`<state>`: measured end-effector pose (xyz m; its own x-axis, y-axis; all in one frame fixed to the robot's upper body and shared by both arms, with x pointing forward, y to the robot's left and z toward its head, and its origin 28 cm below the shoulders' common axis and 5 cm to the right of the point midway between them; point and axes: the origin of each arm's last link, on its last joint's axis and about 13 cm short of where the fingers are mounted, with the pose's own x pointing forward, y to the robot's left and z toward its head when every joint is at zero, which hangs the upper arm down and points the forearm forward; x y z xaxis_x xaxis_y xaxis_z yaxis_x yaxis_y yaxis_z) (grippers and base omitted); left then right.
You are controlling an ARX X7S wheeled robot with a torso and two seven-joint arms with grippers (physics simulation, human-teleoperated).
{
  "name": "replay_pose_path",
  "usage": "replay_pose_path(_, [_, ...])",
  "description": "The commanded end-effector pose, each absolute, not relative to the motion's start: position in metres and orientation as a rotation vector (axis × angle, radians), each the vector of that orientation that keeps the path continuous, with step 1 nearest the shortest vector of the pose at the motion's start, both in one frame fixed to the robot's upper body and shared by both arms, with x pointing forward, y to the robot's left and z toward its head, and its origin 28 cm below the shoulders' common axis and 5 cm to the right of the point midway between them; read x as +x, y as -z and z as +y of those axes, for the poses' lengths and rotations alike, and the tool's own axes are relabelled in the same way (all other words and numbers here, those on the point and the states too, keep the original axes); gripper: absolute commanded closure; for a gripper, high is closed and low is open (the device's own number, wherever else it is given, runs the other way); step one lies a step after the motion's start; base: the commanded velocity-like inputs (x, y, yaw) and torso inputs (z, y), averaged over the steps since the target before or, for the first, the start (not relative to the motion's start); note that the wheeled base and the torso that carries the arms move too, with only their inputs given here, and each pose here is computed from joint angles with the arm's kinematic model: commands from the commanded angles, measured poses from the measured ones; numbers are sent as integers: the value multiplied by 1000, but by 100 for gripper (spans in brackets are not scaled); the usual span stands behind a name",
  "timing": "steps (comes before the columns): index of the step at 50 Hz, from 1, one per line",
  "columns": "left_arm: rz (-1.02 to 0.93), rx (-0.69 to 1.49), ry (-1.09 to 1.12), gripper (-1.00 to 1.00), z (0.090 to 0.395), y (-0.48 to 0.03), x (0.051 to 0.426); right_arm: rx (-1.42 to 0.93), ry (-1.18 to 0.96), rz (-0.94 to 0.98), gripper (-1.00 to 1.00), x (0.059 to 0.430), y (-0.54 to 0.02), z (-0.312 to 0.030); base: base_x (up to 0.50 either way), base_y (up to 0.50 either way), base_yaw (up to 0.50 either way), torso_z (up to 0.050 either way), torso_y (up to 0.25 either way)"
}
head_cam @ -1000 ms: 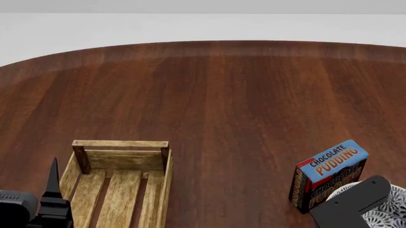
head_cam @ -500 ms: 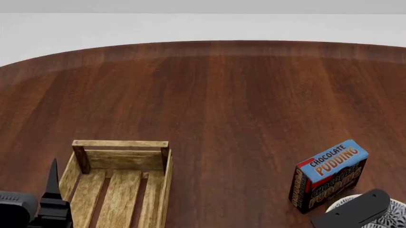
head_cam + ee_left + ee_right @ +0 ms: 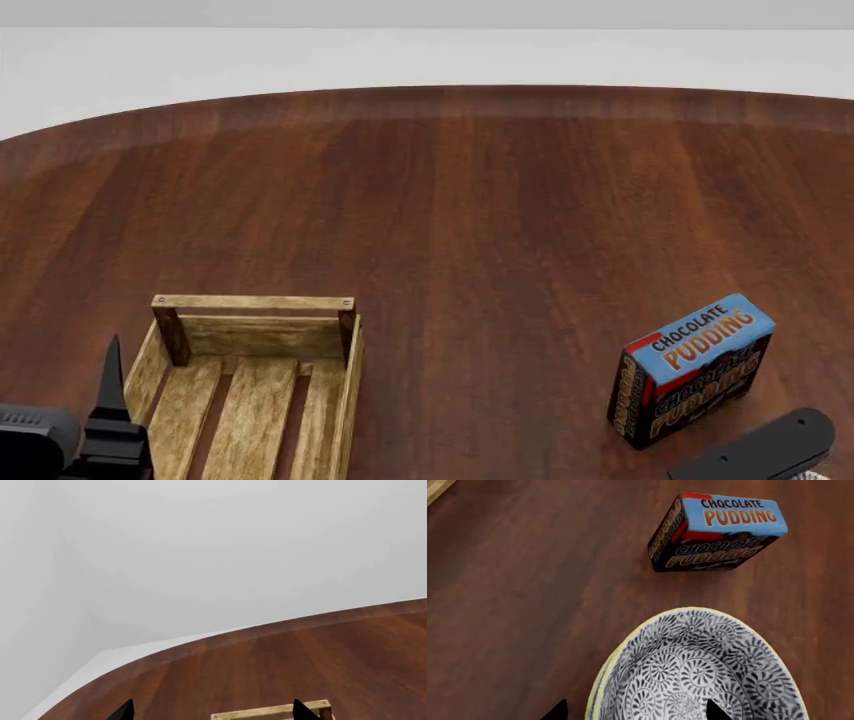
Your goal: Stack the left bowl on the right bowl and place them in the tray.
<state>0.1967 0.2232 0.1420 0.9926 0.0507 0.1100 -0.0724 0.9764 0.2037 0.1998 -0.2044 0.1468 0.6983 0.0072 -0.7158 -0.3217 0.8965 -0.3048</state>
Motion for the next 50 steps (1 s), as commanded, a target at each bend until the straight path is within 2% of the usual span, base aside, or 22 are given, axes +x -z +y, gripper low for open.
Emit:
replay_pose_path(1, [-104,209,-64,-100,224,-141,196,-446,-172,769,-100,202,-150,-205,0,0,0,0,0])
replay_pose_path(34, [-110,198,-62,-100,225,-144,196,-473,-188,756,-100,188,-149,-186,0,0,0,0,0])
replay_pose_path(50, [-106,197,-64,-100,225,-141,195,-447,-182,792,-100,201,-131,-189,0,0,0,0,0])
